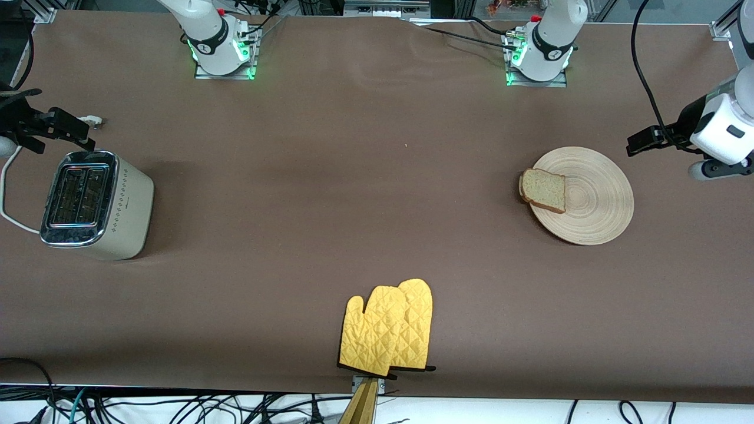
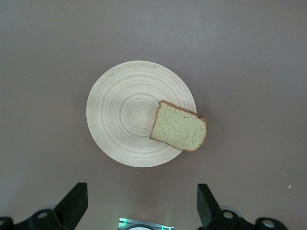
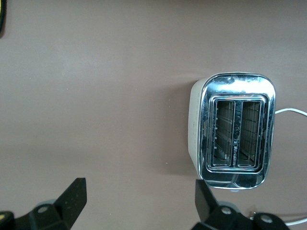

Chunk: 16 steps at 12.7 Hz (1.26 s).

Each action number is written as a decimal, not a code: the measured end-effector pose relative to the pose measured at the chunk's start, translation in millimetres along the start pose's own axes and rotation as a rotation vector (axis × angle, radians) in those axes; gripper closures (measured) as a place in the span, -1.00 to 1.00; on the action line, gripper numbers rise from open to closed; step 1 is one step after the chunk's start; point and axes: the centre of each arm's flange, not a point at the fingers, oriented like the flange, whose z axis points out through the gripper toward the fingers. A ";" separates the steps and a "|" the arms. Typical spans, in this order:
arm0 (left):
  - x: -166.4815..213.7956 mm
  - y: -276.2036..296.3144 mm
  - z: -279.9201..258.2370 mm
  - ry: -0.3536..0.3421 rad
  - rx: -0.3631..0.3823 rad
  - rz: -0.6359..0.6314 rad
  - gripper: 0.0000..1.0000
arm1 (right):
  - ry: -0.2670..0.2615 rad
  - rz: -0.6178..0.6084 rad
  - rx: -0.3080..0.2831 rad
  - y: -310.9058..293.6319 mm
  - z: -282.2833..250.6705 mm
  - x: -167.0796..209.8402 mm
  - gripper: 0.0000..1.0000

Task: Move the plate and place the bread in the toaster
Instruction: 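Reach the left gripper toward the rim of the wooden plate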

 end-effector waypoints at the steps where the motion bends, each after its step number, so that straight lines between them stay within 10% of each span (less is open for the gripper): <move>1: 4.0 -9.7 11.2 -0.019 -0.002 0.004 -1.00 | 0.000 0.000 0.000 0.0 0.0 0.0 -1.00; 5: 20.9 -73.8 46.9 -0.016 -0.069 0.024 -1.00 | 0.000 0.000 0.000 0.0 -0.1 0.0 -1.00; 16: 68.6 -260.6 328.7 -0.090 -0.663 0.166 -1.00 | 0.001 0.000 0.000 0.1 -0.4 0.2 -1.00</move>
